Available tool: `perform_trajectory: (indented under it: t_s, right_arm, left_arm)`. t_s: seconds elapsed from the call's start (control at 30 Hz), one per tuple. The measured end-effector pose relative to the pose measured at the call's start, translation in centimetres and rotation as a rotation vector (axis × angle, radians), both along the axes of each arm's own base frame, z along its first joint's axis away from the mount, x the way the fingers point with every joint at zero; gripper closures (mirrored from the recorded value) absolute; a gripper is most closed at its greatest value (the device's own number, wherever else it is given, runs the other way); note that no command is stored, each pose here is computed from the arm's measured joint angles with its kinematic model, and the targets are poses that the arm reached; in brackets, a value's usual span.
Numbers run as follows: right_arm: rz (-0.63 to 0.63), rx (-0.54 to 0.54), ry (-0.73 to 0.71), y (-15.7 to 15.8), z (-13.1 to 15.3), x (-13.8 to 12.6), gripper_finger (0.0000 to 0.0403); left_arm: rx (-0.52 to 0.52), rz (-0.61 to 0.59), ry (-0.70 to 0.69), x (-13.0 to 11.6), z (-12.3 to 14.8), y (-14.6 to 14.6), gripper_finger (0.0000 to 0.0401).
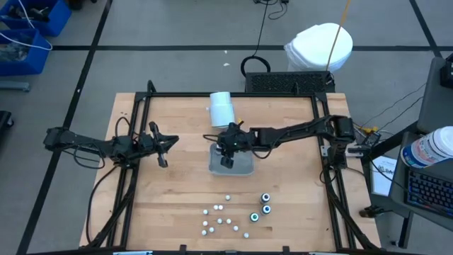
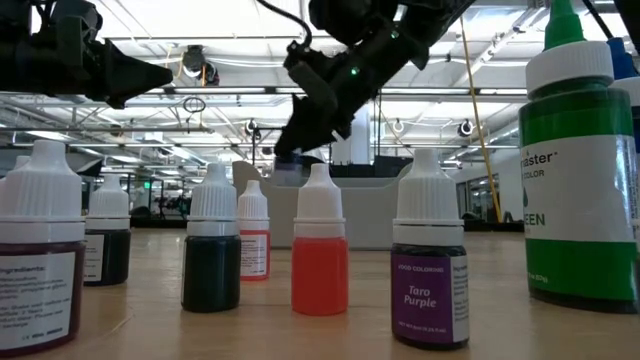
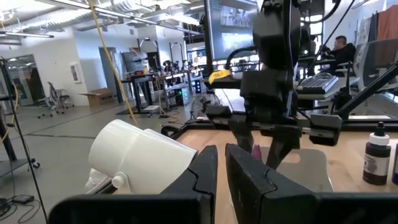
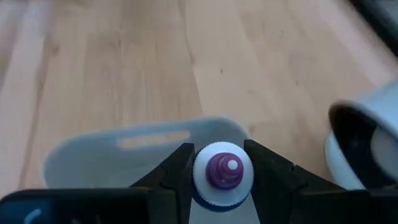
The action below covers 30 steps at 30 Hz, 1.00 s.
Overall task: Pick & Place food coloring
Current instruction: Put the purple food coloring bottle into the gray bin
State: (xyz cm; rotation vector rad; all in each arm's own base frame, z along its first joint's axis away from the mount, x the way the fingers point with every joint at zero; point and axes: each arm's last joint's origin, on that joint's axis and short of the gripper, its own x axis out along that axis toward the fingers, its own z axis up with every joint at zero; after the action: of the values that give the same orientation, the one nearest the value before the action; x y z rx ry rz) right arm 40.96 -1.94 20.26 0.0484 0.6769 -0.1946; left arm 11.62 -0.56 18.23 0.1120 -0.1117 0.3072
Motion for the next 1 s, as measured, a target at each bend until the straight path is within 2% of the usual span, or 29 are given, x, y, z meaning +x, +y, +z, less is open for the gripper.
perform_trajectory:
  t_s: [0.3, 0.57, 1.0]
  right_arm:
    - [0.003, 0.001, 0.033, -0.1, -1.9, 0.6, 0.0286]
    - [0.031, -0.03, 0.045, -0.2, -1.9, 0.6, 0.0281]
    - [0.049, -0.053, -0.019, 0.0, -1.4, 1.0, 0.0209]
  left_arm:
    - [0.001, 0.001, 0.001, 0.0, 0.0, 0.0, 0.0359]
    - [0.001, 0.008, 0.003, 0.0, 0.0, 0.0, 0.0359]
    - [-0.003, 0.016, 0.003, 0.0, 0.0, 0.0, 0.0359]
